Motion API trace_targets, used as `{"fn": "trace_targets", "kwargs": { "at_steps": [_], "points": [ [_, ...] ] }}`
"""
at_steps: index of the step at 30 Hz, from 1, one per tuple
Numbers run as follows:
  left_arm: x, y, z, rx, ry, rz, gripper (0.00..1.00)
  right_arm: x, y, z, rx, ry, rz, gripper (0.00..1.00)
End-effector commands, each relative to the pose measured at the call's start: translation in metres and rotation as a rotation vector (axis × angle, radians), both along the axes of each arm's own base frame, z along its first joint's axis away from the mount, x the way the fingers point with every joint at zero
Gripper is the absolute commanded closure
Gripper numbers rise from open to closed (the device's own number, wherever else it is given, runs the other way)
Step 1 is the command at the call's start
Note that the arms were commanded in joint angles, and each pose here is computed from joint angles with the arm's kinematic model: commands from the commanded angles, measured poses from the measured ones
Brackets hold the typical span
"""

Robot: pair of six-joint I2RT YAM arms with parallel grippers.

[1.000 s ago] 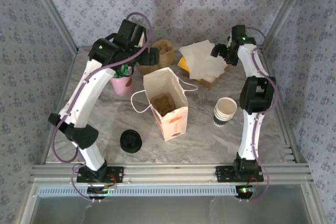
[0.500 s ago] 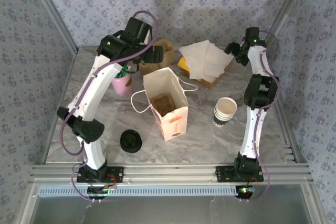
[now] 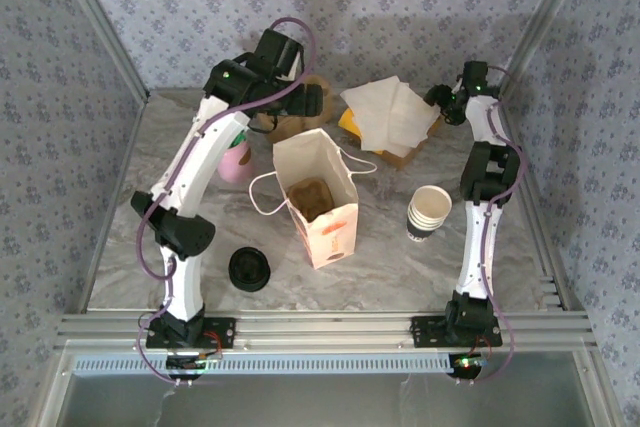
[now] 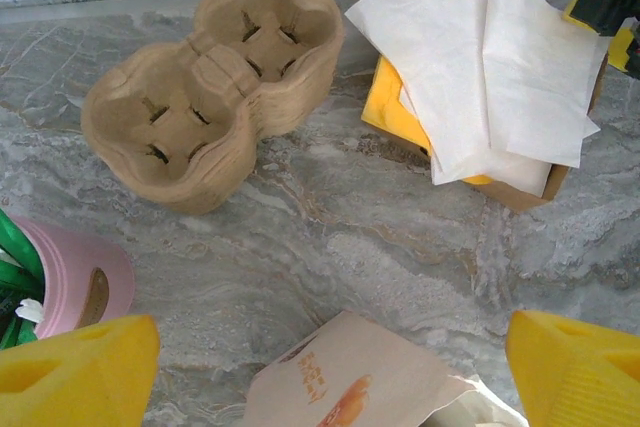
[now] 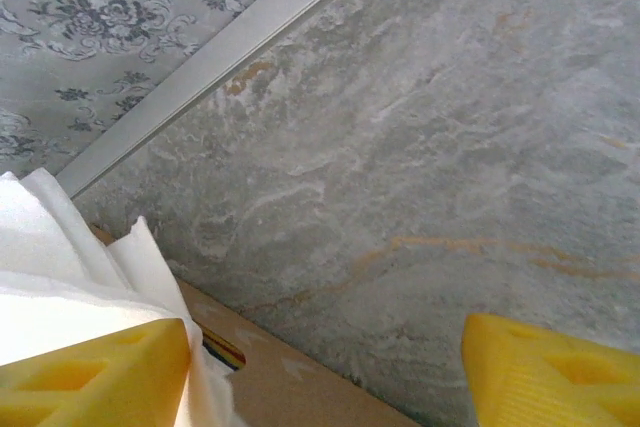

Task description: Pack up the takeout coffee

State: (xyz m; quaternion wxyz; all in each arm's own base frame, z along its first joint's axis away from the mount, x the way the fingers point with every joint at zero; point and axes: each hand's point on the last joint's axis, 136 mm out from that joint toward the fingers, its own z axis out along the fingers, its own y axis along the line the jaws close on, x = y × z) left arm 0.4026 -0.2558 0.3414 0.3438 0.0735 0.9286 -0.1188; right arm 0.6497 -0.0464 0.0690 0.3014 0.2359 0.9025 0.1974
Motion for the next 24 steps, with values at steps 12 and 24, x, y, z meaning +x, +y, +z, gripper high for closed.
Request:
{"fn": "trace_targets", "kwargs": {
  "at_steps": [12,24],
  "points": [
    [-0.008,-0.01,0.0,-0.009,0.021,-0.034,0.11,0.003,0.003,0.037,-0.033,-0.113,0.043,0.47],
    [-0.012,-0.015,0.002,-0.014,0.022,-0.051,0.11,-0.01,0.005,0.073,-0.078,-0.156,0.047,0.52]
  ]
}}
